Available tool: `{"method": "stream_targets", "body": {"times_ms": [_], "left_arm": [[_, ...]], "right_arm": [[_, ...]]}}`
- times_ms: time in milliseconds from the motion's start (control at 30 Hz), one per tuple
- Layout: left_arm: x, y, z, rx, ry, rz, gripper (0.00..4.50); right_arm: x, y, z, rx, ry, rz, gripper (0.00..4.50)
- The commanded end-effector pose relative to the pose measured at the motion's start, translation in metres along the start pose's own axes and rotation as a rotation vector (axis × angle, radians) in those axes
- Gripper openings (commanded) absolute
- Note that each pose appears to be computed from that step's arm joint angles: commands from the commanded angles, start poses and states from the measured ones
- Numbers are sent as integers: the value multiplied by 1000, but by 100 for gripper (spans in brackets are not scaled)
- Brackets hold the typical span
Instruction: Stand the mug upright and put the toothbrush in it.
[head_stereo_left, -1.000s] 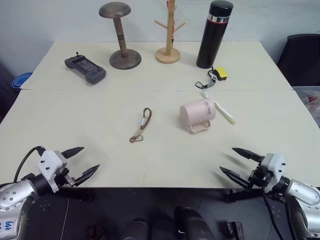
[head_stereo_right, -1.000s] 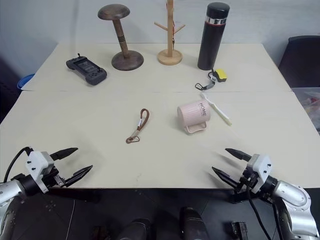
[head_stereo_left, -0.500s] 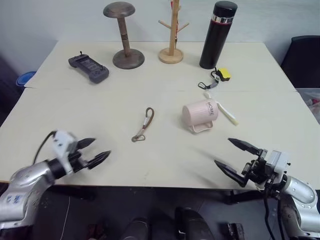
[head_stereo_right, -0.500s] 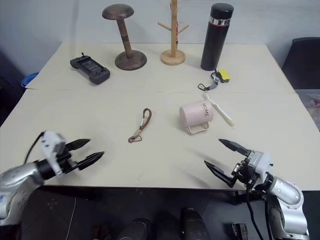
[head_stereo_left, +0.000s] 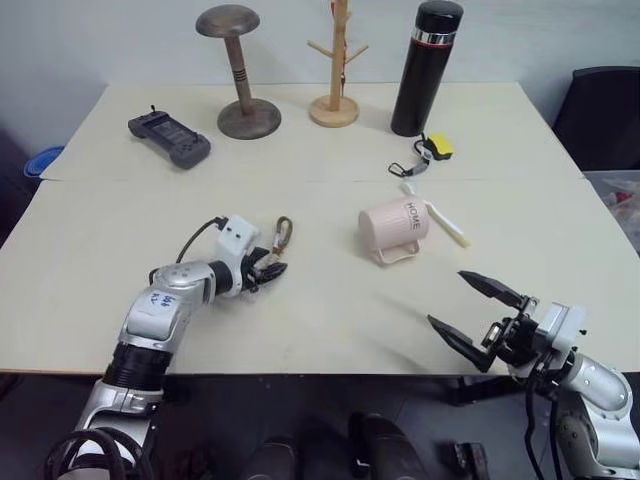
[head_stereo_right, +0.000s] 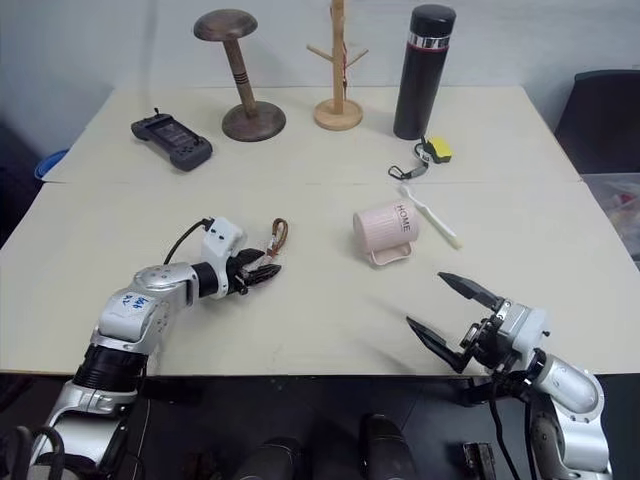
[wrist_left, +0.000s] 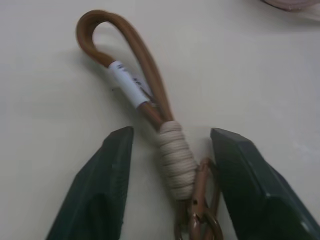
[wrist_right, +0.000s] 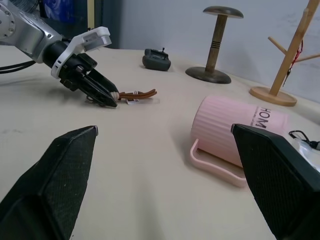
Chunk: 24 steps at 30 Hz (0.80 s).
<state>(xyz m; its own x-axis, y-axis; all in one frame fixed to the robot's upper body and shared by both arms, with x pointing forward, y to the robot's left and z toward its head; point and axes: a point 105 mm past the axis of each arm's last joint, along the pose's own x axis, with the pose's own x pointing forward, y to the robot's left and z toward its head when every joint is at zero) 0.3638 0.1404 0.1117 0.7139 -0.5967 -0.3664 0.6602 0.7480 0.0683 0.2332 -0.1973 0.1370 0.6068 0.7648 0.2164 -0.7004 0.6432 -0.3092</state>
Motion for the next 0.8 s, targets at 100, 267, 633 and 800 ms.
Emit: {"method": "stream_targets", "body": {"times_ms": [100,267,633,800], "left_arm": [[-7,3,-7,23,-3,-18,82],[-66,51,23,-24,-287,108,26],[-217,139,-84,-283,-60,652,26],[-227,136,-94,-288,-65,660,123]], "right_arm": [[-8,0,5,-26,-19,-30,450],[3,-1,9,-29,-47,-11,450],[64,20,33,-63,-232,186,450],[76,20,31,-58,-221,215,450]]}}
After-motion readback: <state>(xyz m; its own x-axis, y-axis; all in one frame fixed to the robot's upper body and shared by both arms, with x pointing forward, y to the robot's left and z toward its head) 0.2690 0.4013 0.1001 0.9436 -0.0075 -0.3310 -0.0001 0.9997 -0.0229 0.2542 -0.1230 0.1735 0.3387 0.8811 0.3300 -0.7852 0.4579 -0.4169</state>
